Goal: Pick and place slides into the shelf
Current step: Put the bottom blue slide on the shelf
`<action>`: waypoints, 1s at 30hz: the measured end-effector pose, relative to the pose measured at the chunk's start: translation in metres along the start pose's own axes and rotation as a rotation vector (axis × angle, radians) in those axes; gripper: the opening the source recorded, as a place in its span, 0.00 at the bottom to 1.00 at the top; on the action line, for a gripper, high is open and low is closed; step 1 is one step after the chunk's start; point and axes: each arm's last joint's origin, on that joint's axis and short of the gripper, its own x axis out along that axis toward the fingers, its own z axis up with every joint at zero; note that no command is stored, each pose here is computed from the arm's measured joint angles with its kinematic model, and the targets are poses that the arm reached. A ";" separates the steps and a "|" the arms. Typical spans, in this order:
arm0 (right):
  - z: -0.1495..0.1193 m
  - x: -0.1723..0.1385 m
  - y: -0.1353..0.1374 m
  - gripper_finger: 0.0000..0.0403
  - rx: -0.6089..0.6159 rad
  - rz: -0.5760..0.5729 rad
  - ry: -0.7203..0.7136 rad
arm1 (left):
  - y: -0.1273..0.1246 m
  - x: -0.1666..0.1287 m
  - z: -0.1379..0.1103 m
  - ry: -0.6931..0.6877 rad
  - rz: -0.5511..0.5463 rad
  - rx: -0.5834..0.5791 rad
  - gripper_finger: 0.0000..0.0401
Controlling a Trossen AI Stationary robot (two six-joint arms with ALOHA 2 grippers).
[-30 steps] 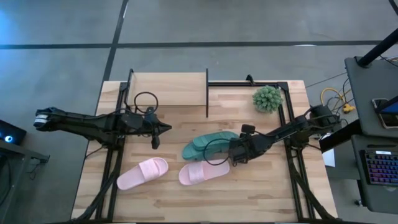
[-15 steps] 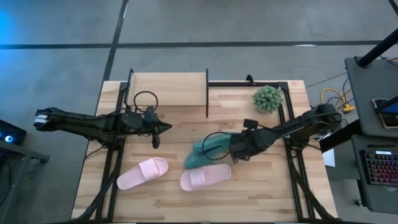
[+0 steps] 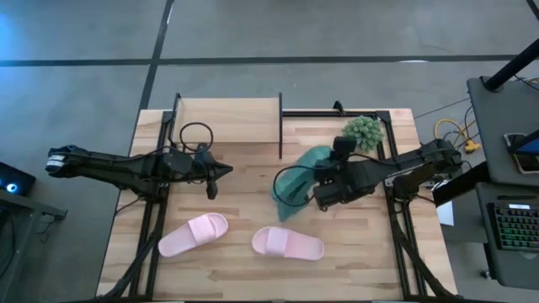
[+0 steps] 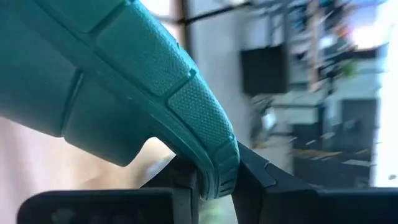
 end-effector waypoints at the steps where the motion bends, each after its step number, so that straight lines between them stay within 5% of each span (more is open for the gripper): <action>1: 0.001 -0.001 -0.003 0.13 -0.022 -0.035 -0.016 | 0.000 0.000 0.000 0.000 0.000 0.000 0.00; 16: 0.004 -0.009 -0.021 0.13 -0.518 -0.446 -0.029 | 0.000 0.000 0.000 0.001 0.000 0.000 0.00; 23: 0.010 -0.026 -0.047 0.13 -0.393 -0.534 -0.072 | 0.000 0.000 0.000 0.000 0.000 0.000 0.00; 27: 0.011 -0.032 -0.055 0.13 -0.542 -0.549 -0.033 | 0.000 0.000 0.000 0.000 0.000 0.000 0.00; 30: 0.011 -0.039 -0.068 0.13 -0.501 -0.489 -0.057 | 0.000 0.000 0.000 0.000 0.000 -0.001 0.00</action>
